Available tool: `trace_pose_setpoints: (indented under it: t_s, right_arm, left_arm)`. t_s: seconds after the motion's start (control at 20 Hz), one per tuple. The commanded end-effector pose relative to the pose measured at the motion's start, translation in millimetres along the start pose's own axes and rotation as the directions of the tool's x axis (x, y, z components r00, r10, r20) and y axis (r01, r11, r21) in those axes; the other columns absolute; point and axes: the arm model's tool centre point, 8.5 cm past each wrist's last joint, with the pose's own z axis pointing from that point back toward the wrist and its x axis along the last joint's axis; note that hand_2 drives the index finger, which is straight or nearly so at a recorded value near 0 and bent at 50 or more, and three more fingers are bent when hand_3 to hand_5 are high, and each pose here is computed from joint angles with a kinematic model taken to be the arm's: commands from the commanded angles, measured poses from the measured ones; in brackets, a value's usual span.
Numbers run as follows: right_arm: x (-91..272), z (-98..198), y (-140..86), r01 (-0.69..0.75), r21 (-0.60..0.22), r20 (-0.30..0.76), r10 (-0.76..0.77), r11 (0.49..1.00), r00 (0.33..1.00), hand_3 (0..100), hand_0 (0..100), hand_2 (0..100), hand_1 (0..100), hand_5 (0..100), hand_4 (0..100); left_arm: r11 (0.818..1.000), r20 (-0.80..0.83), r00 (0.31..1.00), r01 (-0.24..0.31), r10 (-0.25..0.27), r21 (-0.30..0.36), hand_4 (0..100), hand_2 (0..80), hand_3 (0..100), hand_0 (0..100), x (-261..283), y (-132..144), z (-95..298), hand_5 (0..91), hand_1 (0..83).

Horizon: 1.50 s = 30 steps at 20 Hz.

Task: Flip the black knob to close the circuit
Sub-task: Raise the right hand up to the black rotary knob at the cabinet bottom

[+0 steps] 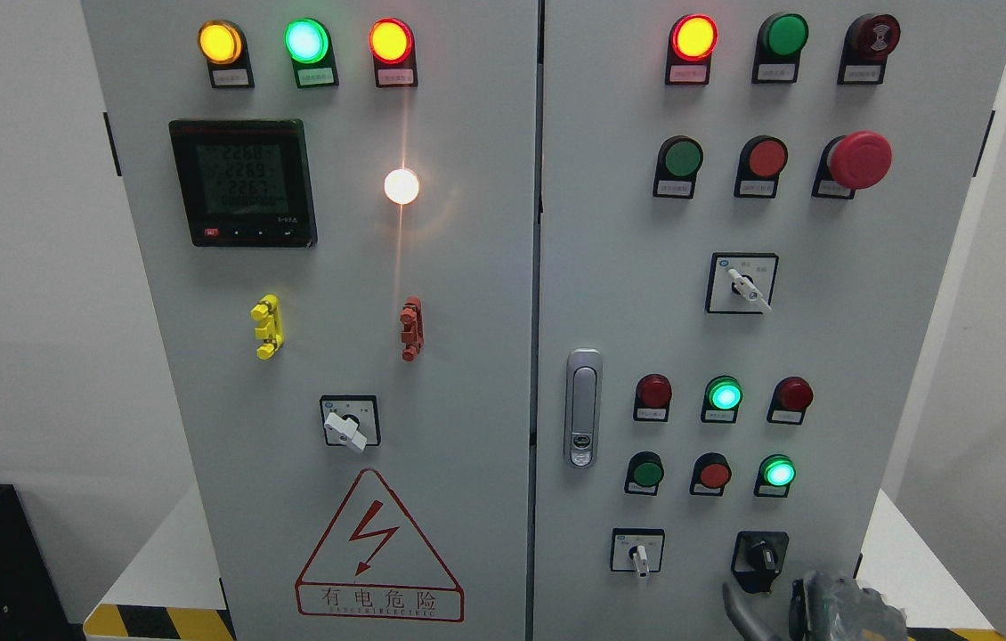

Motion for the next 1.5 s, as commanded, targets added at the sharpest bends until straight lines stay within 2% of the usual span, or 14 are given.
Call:
trace_pose_setpoints:
  t_s: [0.0,0.65,1.45]
  right_arm:
    - [-14.1,-8.4,-2.6,-0.020,-0.004,-0.027,0.020,1.000,0.999,100,0,94,0,100,100]
    - [-27.4,-15.9,2.2,-0.058,0.001,-0.057,0.058,0.998,0.997,100,0,93,0,100,100]
    - [-32.9,-17.8,-10.2,-0.036,-0.039,-0.074,0.033,0.999,0.997,100,0,93,0,100,100]
  left_arm:
    - [1.000,0.000,1.000,-0.001,0.001,0.001,0,0.0,0,12,0.0,0.1,0.0,0.0,55.6]
    - [1.000,0.000,1.000,-0.001,0.001,-0.001,0,0.0,0,12,0.0,0.0,0.0,0.0,55.6]
    - [1.000,0.000,1.000,-0.002,0.002,0.000,0,0.0,0,12,0.0,0.0,0.0,0.0,55.6]
